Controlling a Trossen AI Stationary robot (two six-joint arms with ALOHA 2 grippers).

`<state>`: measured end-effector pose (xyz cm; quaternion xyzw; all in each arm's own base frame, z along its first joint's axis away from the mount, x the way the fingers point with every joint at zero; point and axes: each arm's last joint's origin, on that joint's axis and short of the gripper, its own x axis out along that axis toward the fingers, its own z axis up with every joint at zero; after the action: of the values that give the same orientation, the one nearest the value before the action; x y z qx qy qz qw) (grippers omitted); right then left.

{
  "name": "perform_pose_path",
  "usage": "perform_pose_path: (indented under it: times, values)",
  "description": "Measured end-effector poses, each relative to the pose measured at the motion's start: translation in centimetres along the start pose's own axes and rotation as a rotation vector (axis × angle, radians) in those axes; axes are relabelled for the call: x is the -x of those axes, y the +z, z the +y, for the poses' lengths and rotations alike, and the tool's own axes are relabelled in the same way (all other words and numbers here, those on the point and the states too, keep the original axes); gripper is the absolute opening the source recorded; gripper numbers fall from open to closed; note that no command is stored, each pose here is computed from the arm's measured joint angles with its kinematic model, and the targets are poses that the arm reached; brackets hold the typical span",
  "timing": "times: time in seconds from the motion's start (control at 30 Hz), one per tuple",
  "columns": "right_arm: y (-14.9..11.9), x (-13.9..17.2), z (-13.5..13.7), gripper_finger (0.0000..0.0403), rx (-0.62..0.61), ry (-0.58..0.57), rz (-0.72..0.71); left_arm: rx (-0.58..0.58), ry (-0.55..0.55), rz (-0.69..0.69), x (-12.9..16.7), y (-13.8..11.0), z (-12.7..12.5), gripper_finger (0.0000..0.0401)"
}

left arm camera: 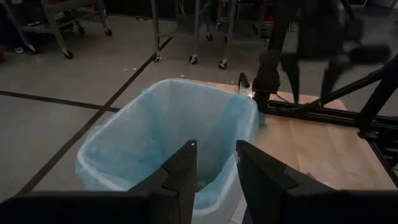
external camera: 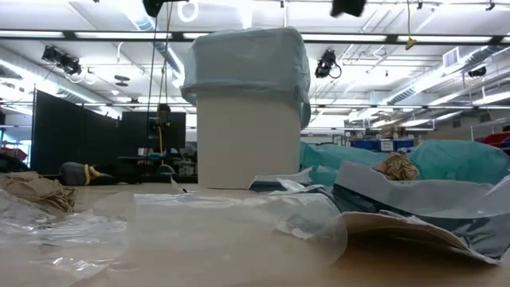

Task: Place trash/remove bag and relplace
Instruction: Put the brown paper into the trash bin

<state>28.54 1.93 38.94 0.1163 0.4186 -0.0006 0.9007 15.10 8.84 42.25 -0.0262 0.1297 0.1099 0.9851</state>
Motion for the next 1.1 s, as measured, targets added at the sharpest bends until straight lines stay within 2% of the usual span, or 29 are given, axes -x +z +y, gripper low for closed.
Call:
perform_pose_path:
  times: [0.1,0.2,0.4,0.5,0.6,0.73,0.87,1.1]
  values:
    - [-2.2,-2.8,1.6,0.0181,-0.017,-0.031,0.041,0.001,0.000,0.000,0.0,0.0,0.0,0.0120]
    - [-4.2,-6.0,2.7,0.0196,-0.057,-0.040,0.010,0.002,0.000,0.002,0.0,0.0,0.0,0.0120]
    - [-8.9,-10.5,2.3,0.0243,-0.200,-0.096,0.040,0.016,-0.003,0.039,0.0,-0.4,0.0,0.0120]
    - [-10.5,-11.5,1.7,0.0262,-0.277,-0.125,0.088,0.020,-0.004,0.048,0.0,-0.5,0.0,0.0120]
    - [-11.7,-12.4,1.4,0.0270,-0.325,-0.103,0.096,0.020,-0.004,0.048,0.0,-0.5,0.0,0.0120]
    - [-13.2,-13.5,1.5,0.0268,-0.379,-0.073,0.068,0.020,-0.004,0.048,0.0,-0.5,0.0,0.0120]
    - [-14.7,-14.3,1.1,0.0267,-0.429,-0.089,0.062,0.020,-0.004,0.048,0.0,-0.5,0.0,0.0120]
    - [-15.9,-15.3,0.2,0.0257,-0.492,-0.101,-0.031,0.016,-0.004,0.048,0.0,-0.5,0.0,0.0120]
